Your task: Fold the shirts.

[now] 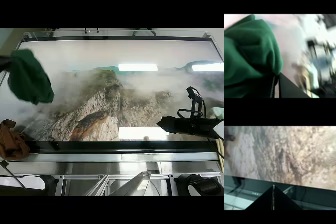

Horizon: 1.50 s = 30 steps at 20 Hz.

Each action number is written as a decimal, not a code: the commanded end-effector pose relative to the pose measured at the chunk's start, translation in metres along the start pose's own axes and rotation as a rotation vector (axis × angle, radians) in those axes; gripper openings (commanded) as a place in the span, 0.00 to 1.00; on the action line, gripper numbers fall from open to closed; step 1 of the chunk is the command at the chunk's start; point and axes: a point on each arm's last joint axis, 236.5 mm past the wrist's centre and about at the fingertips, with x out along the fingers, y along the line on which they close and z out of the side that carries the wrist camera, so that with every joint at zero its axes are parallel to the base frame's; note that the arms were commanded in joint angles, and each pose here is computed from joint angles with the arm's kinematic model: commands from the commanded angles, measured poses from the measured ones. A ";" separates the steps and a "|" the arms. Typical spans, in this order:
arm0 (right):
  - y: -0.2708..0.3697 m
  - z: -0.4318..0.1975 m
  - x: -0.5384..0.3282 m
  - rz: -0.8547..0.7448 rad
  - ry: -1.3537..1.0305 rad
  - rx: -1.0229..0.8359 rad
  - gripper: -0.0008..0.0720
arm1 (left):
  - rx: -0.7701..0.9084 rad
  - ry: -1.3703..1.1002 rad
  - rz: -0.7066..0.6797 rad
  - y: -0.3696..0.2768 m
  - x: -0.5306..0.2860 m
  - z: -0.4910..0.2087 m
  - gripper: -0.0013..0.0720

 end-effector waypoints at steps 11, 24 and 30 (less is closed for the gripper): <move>-0.001 0.000 0.000 -0.004 0.000 -0.003 0.21 | 0.307 0.541 0.005 -0.164 0.170 -0.151 0.04; -0.030 -0.029 0.062 0.018 0.266 -0.066 0.62 | -0.154 0.857 0.358 -0.003 0.112 -0.258 1.00; 0.024 -0.035 0.109 0.394 0.316 -0.074 0.72 | -0.374 0.812 0.317 0.021 0.106 -0.377 0.98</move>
